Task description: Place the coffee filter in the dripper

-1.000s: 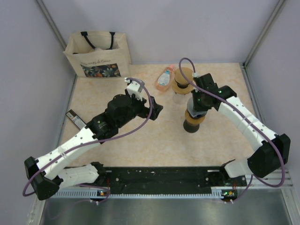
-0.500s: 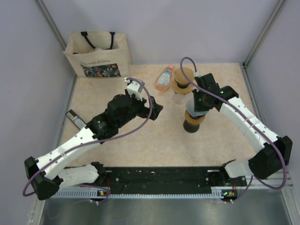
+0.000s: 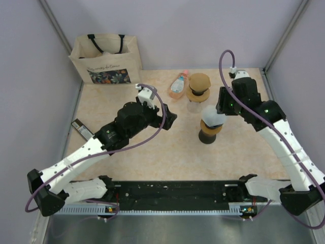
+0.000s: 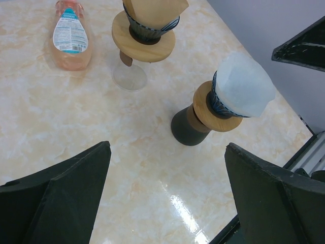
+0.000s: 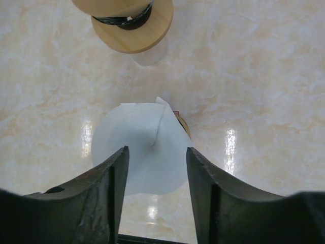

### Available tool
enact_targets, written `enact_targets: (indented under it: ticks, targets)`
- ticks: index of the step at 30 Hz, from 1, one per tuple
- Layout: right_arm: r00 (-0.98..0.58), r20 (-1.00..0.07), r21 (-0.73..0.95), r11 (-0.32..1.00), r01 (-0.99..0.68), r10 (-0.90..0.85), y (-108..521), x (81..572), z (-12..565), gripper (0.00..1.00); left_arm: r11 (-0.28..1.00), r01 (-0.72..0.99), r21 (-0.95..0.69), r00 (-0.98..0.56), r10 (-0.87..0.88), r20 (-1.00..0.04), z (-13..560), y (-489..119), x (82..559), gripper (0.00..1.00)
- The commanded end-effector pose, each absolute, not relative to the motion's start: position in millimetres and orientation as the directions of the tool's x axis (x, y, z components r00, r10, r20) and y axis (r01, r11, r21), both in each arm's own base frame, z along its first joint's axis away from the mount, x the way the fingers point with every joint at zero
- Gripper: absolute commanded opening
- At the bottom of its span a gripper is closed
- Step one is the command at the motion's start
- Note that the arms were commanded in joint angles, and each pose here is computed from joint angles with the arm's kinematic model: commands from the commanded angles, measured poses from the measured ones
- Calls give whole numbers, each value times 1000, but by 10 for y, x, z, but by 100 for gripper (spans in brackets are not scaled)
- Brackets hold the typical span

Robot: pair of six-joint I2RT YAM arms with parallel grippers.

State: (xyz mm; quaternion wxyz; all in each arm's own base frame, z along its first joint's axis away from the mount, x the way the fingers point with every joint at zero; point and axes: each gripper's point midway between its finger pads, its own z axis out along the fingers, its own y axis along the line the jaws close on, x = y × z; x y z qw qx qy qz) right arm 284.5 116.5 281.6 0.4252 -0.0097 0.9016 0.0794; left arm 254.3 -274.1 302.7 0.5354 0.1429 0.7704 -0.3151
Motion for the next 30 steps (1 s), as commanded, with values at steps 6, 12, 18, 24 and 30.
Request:
enact_targets:
  ticks: [6,12,18,24,30]
  targets:
    - [-544,-820,85,978,191,177,657,2946,2800,84,717,562,-413,-427,-177,-887,3143,-3132,2791,99]
    - [-476,-843,98,942,321,250,451,3072,2768,99,606,644,-467,-494,-138,-859,3063,-3665,2868,99]
    - [-475,-838,120,941,317,267,494,3186,2638,99,565,658,-498,-552,-89,-829,2866,-3984,2971,99]
    - [-535,-810,98,955,279,240,577,3215,2398,99,569,647,-507,-594,-41,-803,2616,-4112,3027,99]
    - [-559,-794,97,958,271,238,600,3184,2255,99,585,627,-514,-628,-11,-778,2396,-4129,3019,99]
